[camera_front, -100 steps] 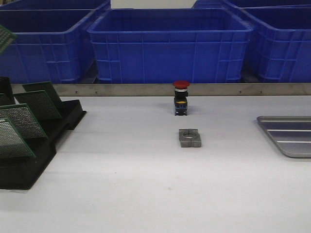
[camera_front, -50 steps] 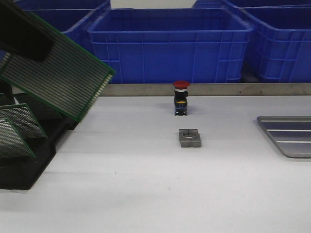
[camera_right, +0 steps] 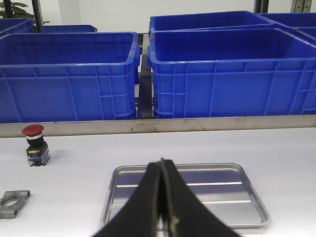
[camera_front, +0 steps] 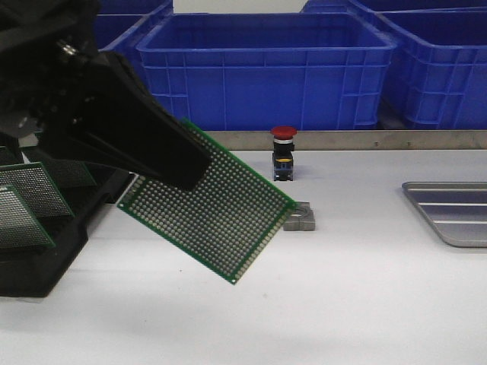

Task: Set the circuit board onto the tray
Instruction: 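Grasp a green circuit board with the left gripper and lift it out, then bring the right gripper to the held board and grasp its edge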

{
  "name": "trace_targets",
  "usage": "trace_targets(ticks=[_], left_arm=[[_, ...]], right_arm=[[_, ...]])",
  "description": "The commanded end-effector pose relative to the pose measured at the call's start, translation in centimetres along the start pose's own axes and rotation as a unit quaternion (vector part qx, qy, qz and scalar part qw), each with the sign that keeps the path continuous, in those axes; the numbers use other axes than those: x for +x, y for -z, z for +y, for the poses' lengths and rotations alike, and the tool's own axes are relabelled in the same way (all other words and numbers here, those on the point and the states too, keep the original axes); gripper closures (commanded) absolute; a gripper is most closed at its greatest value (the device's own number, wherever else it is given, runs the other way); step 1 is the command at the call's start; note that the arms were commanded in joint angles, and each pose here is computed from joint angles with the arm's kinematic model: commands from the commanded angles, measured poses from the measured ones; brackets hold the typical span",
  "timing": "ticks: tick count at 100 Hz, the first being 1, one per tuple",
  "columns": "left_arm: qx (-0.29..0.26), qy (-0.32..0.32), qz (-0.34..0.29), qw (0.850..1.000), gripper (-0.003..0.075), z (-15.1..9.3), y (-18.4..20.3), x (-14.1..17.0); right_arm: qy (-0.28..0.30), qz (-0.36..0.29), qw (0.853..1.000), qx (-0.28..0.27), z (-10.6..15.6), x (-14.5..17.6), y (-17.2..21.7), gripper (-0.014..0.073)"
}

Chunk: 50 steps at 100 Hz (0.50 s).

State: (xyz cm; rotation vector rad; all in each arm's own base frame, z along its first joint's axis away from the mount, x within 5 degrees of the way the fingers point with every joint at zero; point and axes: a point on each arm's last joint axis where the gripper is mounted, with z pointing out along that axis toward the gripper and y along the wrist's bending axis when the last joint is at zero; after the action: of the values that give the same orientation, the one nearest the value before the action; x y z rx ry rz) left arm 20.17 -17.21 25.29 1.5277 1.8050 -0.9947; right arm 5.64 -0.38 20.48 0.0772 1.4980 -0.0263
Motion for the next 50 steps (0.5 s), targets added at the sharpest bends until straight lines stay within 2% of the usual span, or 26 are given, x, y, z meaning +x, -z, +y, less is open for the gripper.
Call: trace_targets(ticks=[1, 16, 30, 50], left_arm=[[0.006, -0.011, -0.04, 0.999, 0.0741, -0.4, 0.3, -1.6], [0.01, -0.001, -0.044, 0.999, 0.0741, 0.0, -0.1, -1.4], [0.009, -0.002, -0.043, 0.999, 0.0741, 0.0, -0.1, -1.4], [0.009, -0.002, -0.043, 0.999, 0.0741, 0.0, -0.1, -1.4]], right_arm=[[0.007, -0.061, 0.998, -0.002, 0.1, -1.3, 0.3, 0.0657], [-0.001, -0.067, 0.998, -0.004, 0.1, -1.5, 0.3, 0.0654], [-0.005, -0.056, 0.998, -0.002, 0.1, -3.1, 0.5, 0.0653], [-0.006, 0.081, 0.997, 0.016, 0.0, -6.4, 0.1, 0.0653]])
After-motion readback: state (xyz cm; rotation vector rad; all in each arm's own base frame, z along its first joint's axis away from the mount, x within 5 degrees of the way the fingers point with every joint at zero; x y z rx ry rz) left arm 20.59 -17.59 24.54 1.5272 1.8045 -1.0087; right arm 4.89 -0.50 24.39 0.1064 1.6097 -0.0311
